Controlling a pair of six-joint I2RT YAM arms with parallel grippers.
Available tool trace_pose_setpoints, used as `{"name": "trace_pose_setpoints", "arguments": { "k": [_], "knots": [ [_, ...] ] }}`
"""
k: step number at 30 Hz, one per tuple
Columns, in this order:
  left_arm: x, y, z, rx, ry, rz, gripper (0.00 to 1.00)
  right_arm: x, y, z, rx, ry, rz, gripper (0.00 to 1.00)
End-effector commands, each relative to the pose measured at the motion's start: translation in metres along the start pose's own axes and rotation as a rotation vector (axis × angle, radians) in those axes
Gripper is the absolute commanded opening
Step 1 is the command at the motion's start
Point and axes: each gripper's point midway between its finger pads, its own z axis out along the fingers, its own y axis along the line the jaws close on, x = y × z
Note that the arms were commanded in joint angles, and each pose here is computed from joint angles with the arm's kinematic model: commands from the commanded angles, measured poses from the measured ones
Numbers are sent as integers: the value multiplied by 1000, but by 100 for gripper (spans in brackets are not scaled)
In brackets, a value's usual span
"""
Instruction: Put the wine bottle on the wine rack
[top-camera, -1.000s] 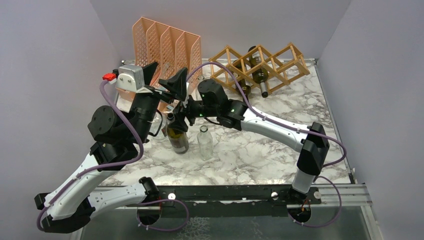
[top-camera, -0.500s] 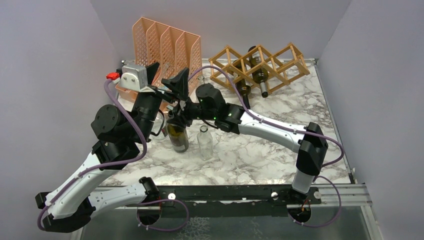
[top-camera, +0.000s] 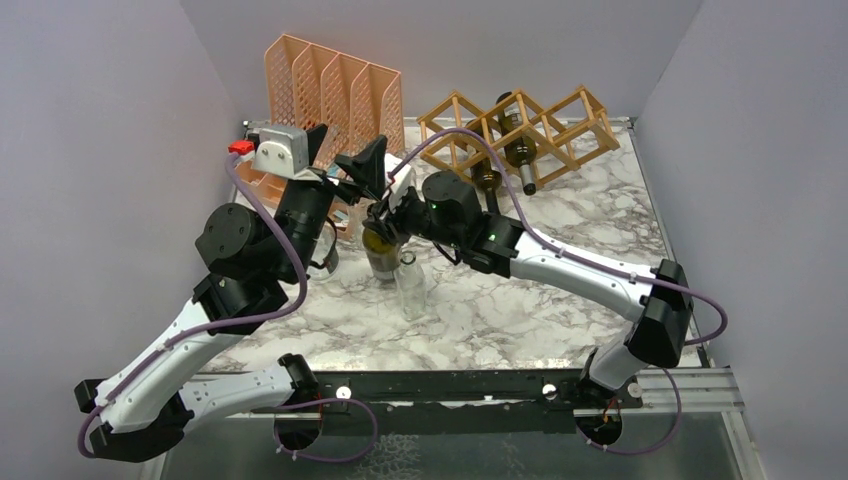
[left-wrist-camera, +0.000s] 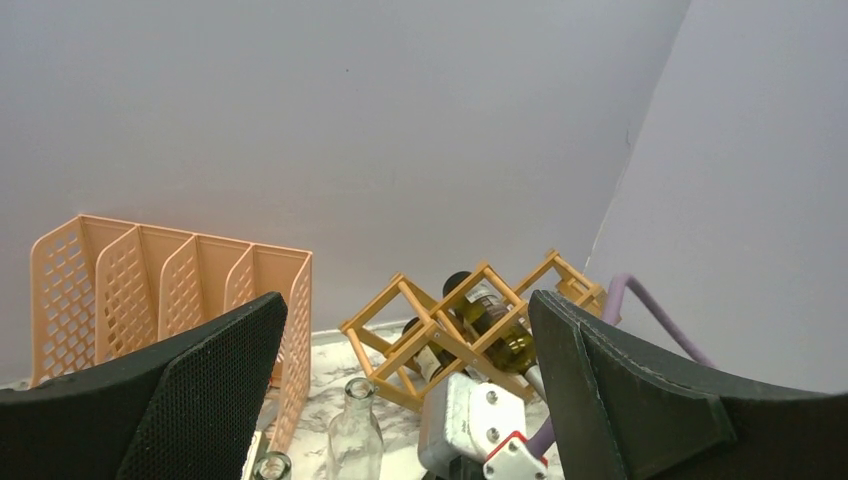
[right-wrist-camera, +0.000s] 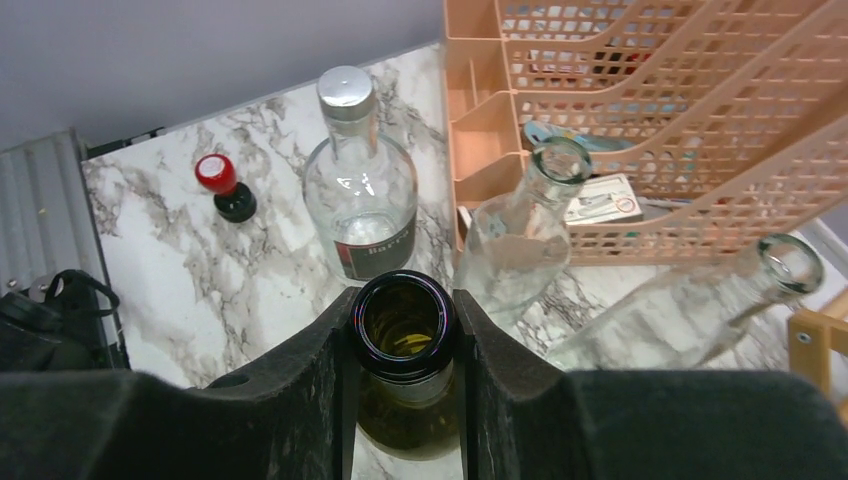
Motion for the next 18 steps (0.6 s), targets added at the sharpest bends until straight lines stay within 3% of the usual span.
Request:
{"name": "trace_pose_setpoints", "arguments": {
  "k": [1, 7, 18],
  "knots": [
    [0, -6, 2, 23, -2, -20, 98, -47, -26, -27, 152, -101, -4, 8],
    [15, -6, 4, 26, -23, 53, 98, -35, -49, -55, 298, -52, 27, 7],
    [88, -32, 13, 119, 100, 112, 99, -8, -91, -151, 635, -44, 211, 6]
  ]
}}
